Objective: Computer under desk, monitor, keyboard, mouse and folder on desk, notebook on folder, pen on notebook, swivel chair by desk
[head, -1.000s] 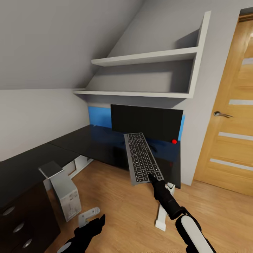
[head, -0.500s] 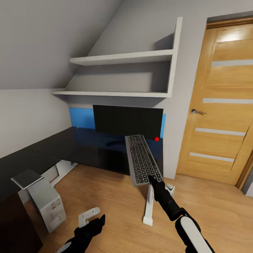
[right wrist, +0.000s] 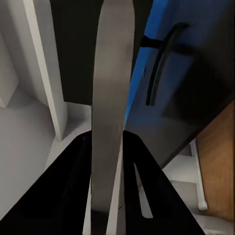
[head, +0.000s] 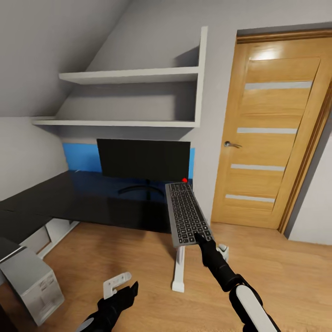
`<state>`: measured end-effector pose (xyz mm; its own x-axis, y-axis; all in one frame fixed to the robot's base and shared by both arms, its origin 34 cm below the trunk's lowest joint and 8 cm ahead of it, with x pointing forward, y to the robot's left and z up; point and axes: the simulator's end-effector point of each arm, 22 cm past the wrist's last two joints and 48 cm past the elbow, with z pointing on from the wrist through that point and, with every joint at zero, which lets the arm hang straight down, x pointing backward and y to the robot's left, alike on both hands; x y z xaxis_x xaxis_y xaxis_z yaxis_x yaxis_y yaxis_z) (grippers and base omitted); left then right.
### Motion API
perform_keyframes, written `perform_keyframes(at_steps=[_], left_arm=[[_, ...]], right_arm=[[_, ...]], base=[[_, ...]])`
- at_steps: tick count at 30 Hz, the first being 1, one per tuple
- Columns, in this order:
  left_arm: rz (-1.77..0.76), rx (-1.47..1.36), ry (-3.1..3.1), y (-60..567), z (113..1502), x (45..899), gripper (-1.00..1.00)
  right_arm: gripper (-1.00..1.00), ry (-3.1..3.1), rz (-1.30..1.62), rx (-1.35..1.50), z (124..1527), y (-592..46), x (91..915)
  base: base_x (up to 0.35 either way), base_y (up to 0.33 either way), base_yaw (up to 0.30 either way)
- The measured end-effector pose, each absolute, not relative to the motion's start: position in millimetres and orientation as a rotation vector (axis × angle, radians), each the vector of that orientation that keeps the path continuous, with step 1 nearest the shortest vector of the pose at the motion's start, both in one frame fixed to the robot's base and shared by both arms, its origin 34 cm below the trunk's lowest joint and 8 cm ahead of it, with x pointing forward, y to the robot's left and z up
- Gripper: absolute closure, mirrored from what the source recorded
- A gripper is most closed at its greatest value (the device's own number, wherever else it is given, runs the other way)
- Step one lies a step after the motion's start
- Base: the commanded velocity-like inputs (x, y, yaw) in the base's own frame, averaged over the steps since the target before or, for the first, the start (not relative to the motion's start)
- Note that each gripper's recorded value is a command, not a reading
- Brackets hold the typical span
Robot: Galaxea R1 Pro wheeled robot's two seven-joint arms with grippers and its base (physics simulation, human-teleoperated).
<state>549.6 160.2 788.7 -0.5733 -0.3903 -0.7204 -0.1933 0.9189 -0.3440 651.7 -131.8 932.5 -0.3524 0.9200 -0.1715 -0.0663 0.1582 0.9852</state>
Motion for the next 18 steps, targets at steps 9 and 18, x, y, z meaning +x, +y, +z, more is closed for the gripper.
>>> perform_keyframes(at_steps=[9, 18], left_arm=[[-0.286, -0.414, 2.193, 159.6, 788.8, 549.6, -1.00], [-0.286, -0.414, 2.193, 159.8, 788.7, 549.6, -1.00]], right_arm=[[1.00, 1.519, 1.352, 0.861, 931.8, -131.6, 651.6], [1.00, 1.518, 1.351, 0.862, 931.9, -132.3, 651.9]], base=[[0.000, 0.000, -0.297], [0.000, 0.000, -0.297]])
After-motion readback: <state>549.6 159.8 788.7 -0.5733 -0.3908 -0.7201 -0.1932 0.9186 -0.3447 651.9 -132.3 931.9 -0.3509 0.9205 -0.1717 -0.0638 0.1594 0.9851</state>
